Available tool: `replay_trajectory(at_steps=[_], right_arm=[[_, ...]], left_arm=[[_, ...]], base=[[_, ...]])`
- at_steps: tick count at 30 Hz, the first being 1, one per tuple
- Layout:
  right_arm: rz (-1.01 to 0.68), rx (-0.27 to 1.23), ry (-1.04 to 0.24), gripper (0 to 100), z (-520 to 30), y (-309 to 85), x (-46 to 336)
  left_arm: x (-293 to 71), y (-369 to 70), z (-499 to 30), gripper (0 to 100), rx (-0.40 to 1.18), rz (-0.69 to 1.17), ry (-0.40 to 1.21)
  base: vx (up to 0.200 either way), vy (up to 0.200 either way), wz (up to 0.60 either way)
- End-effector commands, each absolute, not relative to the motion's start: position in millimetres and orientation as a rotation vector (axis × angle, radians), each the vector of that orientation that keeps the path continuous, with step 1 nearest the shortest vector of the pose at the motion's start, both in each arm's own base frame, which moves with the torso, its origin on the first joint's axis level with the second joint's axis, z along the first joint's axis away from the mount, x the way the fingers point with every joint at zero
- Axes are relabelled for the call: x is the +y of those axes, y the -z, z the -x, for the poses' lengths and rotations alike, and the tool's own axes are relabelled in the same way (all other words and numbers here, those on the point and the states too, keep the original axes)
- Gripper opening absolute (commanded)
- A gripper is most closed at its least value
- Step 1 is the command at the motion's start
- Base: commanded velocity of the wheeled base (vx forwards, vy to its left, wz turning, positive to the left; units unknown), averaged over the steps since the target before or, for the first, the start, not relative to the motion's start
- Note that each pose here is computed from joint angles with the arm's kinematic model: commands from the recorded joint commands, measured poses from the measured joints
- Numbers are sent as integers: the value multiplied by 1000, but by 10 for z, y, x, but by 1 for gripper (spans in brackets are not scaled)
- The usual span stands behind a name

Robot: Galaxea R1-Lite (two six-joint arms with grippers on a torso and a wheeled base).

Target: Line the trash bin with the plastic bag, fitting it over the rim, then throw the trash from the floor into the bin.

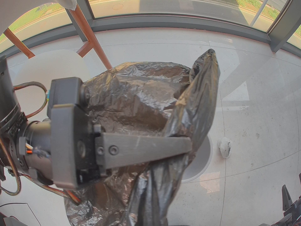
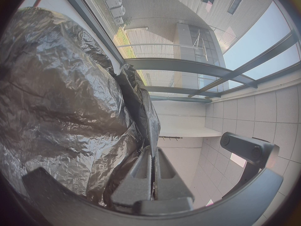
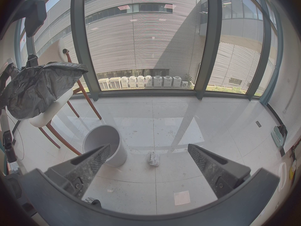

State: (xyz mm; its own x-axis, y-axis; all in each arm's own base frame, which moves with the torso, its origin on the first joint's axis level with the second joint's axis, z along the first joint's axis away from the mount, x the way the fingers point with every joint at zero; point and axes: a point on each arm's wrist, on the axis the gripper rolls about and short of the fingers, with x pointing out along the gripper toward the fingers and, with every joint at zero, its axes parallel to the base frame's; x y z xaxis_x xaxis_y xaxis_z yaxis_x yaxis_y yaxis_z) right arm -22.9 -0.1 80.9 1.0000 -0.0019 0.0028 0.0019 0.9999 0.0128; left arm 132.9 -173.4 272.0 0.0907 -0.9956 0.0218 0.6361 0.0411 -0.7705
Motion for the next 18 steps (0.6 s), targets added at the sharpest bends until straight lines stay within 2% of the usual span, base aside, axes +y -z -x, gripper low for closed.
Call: replay_trajectory(at_steps=[1,8,18], right_arm=[[-12,-2,2,100,228,-756,-1],[-14,-2,2,100,228,-756,-1],[-14,-2,2,100,228,-756,-1]], left_arm=[[-2013,-2643,-1414,0,698,706,1407],[-2436,-2533,-1459,0,738,632,1471],[-2848,-2500,-1519,0,764,615,1520]], base=[[0,0,0],[0,0,0],[0,0,0]])
